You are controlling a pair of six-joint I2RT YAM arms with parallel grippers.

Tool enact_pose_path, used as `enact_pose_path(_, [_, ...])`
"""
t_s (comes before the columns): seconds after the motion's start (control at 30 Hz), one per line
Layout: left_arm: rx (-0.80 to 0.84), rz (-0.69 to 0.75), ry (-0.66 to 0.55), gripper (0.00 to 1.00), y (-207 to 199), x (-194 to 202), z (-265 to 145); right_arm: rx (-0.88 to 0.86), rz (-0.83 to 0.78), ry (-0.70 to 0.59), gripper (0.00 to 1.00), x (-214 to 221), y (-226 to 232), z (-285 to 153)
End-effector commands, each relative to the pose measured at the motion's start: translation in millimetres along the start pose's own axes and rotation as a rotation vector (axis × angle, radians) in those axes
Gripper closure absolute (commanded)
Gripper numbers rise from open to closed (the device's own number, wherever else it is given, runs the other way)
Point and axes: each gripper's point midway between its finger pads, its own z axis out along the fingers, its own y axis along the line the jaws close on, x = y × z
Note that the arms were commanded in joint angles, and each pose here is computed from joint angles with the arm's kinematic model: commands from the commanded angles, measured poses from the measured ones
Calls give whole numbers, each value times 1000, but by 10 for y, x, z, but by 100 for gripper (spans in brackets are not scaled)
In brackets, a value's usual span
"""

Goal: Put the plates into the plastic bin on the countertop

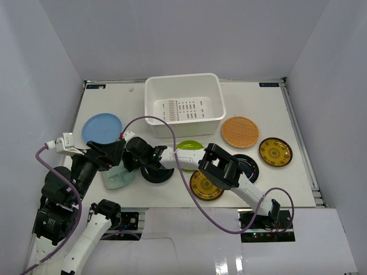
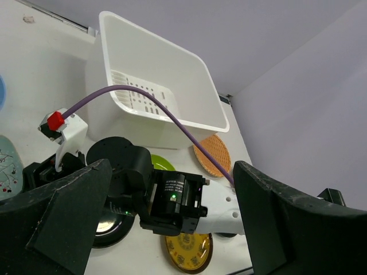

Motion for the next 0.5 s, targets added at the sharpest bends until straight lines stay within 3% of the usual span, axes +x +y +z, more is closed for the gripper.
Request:
enact_pose_path(0.0, [-28, 31, 14, 2, 89, 61, 25, -104, 46, 18, 42, 106, 150, 159])
enact_pose_path(0.13, [-51, 33, 16, 2, 174, 122, 44, -142, 75, 26, 51, 232, 161, 199])
enact_pose_path(0.23, [-82, 36, 1, 2, 270, 146, 47, -141, 91, 0, 72, 172, 153, 209])
enact_pose_path(0.27, [-91, 37, -2, 2, 296, 151, 51, -142, 98, -10, 87, 141, 168, 183])
enact_pose_path(0.3, [-98, 42, 1, 2, 320, 171, 59, -152, 107, -31, 92, 78, 194, 160])
enact_pose_path(0.47, [-77, 53, -55, 2, 257, 36, 96, -174, 105, -177, 92, -472, 301, -280])
